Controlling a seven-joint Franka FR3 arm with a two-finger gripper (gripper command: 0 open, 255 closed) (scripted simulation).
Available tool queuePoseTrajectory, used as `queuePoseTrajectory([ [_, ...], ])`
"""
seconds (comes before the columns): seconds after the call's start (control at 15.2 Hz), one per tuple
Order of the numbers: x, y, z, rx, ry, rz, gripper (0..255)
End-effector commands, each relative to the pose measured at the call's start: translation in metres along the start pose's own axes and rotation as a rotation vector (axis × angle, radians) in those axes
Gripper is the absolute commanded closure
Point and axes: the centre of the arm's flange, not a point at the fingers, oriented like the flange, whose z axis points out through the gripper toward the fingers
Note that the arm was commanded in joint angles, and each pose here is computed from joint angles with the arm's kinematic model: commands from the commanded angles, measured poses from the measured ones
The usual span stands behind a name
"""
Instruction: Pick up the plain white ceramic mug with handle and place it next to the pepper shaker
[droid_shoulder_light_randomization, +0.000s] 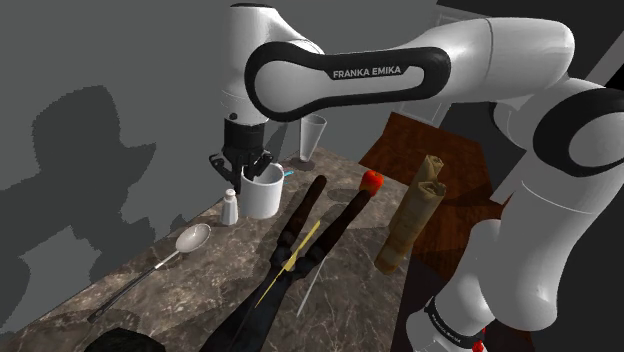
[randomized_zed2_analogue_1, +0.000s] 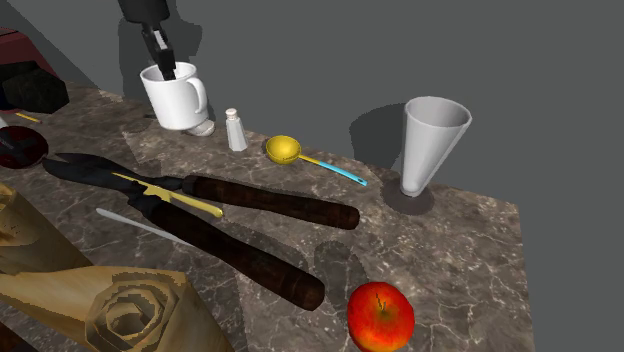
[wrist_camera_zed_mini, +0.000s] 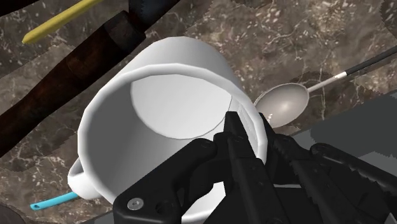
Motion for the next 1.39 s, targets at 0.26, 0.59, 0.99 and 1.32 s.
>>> queuePoseTrajectory([
  [0.26, 0.001, 0.000, 0.032, 0.001, 0.001, 0.000, 255],
  [0.59, 0.002, -0.001, 0.058, 0.001, 0.001, 0.000, 255],
  [0.99, 0.002, -0.001, 0.090, 0.001, 0.001, 0.000, 255],
  [1.32, 0.003, -0.001, 0.116, 0.001, 0.001, 0.000, 255],
])
